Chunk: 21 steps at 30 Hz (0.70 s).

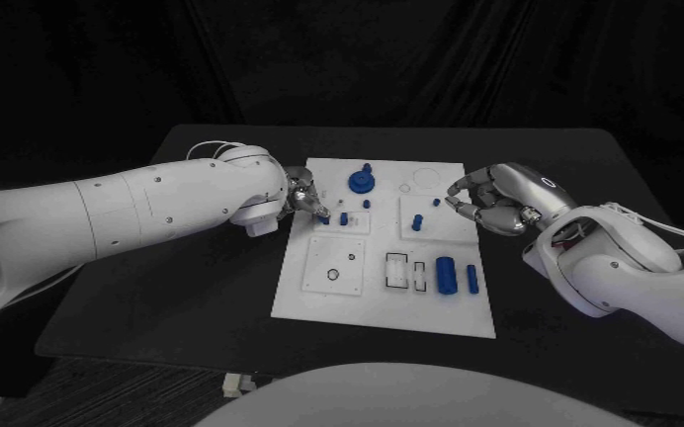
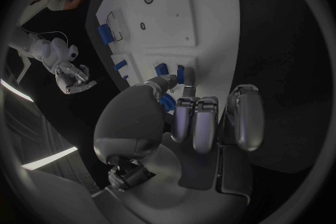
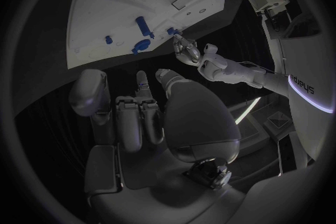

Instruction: Assemble the parts on the task board

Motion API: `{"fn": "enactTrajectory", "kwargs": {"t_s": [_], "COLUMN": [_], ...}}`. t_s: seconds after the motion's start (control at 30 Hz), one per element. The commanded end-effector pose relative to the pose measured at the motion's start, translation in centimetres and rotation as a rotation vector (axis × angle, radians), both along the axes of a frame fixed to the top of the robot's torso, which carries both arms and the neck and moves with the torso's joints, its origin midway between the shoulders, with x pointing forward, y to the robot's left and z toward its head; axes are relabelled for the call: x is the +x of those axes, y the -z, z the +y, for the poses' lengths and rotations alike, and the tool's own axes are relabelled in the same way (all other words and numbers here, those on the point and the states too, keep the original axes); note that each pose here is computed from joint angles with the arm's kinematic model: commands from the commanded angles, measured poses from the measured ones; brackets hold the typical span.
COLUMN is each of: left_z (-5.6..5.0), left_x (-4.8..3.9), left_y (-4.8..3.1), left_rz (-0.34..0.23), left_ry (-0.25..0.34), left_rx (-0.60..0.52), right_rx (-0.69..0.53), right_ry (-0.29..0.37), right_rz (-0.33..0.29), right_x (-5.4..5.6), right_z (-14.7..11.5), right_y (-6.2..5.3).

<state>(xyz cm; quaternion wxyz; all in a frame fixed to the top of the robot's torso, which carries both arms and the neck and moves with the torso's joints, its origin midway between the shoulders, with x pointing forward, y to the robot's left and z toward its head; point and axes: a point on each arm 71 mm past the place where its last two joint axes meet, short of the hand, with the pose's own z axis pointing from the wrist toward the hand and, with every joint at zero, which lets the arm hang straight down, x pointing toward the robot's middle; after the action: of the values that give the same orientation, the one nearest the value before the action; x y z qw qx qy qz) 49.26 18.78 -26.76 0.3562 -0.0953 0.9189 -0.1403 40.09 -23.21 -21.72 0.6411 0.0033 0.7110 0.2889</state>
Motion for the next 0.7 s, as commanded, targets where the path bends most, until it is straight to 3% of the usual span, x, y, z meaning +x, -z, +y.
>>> {"fn": "enactTrajectory", "kwargs": {"t_s": [0.03,0.7], "left_z": [-0.24,-0.34], "left_x": [-0.17,-0.19], "left_y": [0.32,0.72], "left_rz": [0.019,0.023], "left_ry": [0.022,0.021], "left_rx": [-0.011,-0.011], "right_rx": [-0.003,-0.007], "right_ry": [0.011,0.011], "right_rz": [0.004,0.011], "right_x": [-0.02,-0.02], "right_z": [-0.07,-0.06], "right_y": [0.12,0.26]}}
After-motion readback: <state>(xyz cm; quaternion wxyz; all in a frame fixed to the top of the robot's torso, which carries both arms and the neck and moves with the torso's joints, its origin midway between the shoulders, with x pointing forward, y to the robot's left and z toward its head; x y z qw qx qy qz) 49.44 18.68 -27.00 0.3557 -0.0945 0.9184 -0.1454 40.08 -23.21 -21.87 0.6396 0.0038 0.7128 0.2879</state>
